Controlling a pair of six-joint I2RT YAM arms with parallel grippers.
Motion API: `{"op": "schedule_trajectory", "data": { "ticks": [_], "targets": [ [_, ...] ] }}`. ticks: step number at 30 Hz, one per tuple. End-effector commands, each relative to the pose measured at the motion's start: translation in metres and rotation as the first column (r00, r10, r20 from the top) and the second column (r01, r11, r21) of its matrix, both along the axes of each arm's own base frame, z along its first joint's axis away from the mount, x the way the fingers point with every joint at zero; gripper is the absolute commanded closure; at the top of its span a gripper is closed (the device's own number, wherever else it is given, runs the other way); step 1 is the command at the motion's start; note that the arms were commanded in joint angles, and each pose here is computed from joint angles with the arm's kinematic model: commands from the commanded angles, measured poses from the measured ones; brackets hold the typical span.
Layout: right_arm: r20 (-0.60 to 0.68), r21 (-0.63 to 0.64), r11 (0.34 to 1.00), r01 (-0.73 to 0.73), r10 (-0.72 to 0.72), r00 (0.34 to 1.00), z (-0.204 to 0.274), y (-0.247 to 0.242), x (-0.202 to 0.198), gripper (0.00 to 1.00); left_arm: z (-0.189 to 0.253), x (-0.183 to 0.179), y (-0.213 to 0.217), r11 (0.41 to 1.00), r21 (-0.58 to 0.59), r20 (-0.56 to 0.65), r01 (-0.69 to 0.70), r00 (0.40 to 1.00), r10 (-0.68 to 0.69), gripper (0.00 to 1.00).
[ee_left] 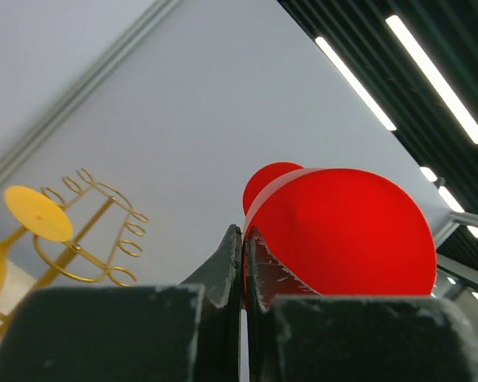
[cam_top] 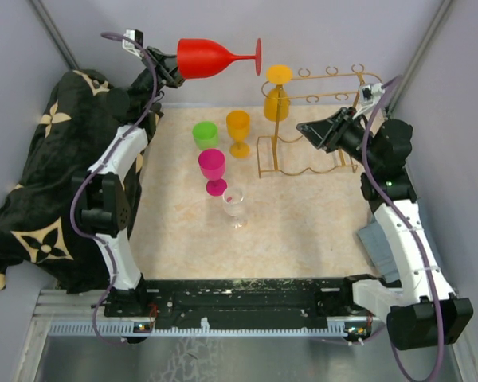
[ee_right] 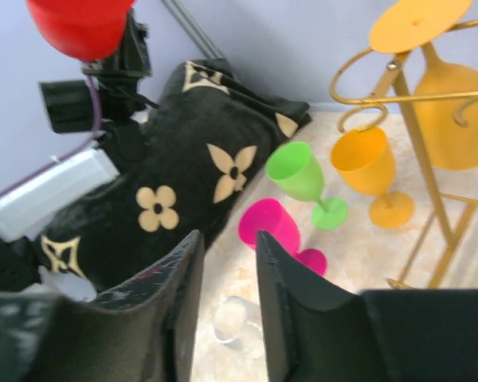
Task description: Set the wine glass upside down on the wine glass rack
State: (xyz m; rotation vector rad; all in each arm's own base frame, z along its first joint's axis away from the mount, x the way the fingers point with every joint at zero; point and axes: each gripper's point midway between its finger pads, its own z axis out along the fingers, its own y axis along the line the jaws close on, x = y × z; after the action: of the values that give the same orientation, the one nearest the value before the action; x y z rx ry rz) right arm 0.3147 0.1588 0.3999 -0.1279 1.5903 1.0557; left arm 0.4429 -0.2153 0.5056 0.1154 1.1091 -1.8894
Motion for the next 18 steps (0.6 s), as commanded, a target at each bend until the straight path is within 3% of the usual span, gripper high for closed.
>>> {"op": "schedule_trajectory", "data": {
  "ticks": [1,10,18],
  "targets": [
    [0.148,0.056,0.993,-0.101,0.092,0.985,0.054,0.01,-0.006,0.63,0.016,-0.052,-0.006,0.982,-0.065,0.102,0.175,0.981,-0.168,1.0],
    [0.297,0.224,0.866,-0.447,0.376,0.878,0.125,0.035,-0.034,0.63,0.024,-0.087,-0.025,0.928,-0.127,0.128,0.35,0.934,-0.334,1.0],
    [0.425,0.231,0.719,-0.655,0.531,0.733,0.159,0.036,-0.07,0.63,0.032,-0.105,-0.019,0.897,-0.186,0.157,0.402,0.913,-0.376,1.0]
  ]
}}
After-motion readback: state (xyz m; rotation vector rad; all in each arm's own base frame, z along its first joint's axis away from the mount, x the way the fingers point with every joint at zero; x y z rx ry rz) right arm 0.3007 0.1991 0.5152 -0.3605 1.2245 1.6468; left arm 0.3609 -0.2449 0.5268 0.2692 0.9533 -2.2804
